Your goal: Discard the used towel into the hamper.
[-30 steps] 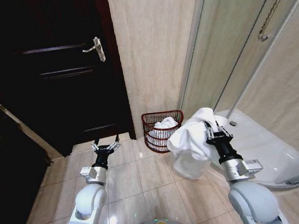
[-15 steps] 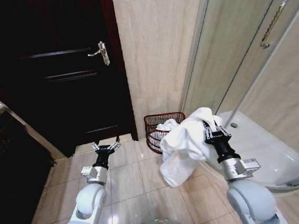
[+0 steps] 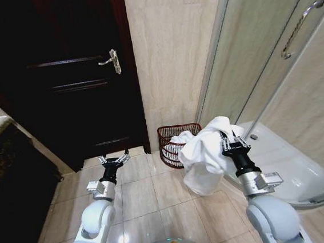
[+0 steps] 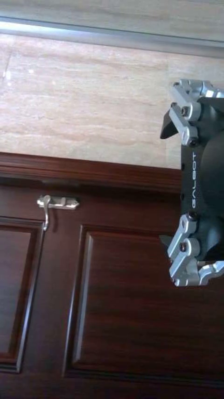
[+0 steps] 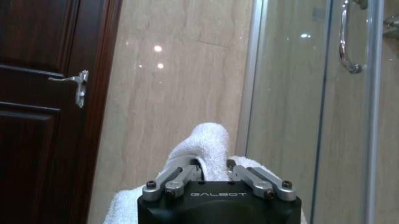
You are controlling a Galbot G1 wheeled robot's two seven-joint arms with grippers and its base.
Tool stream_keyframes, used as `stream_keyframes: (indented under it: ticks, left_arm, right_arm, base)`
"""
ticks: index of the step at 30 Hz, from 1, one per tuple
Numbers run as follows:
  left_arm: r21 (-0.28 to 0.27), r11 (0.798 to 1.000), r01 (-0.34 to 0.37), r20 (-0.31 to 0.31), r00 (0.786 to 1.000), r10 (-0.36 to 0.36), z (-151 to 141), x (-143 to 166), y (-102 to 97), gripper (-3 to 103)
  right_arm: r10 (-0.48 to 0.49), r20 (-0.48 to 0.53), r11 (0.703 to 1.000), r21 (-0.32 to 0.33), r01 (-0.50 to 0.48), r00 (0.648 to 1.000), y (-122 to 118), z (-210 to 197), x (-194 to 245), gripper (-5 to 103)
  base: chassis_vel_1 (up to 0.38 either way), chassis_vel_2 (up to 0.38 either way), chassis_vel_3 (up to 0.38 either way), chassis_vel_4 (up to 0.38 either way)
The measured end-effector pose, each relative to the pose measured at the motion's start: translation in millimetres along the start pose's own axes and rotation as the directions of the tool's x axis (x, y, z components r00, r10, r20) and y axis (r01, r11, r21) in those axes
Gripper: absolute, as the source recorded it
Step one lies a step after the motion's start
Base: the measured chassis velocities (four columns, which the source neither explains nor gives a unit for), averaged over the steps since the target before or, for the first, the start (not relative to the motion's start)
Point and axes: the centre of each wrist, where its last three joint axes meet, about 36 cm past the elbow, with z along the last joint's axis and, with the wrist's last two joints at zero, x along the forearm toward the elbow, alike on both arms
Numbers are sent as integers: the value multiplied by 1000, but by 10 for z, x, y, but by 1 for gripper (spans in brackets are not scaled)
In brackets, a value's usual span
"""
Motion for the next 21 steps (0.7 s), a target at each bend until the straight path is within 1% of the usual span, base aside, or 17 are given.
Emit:
stream_keyframes:
  ticks: [2,6,21]
  left_arm:
    - [4,1000,0,14,1000,0,16,10,-22,100]
    - [5,1000,-1,17,1000,1,24,21,-39,100]
    - [4,1000,-4,28,1000,4,-16,24,-49,100]
  right_arm:
    - [-11,-14,1000,-10,11,1000,9,-17,21,16]
    - [-16,-23,1000,-27,16,1000,21,-38,36,16]
    - [-9,-4,1000,-16,9,1000,-4,-27,5,16]
  base:
    - [0,0,0,0]
    - [0,0,0,0]
    - [0,0,0,0]
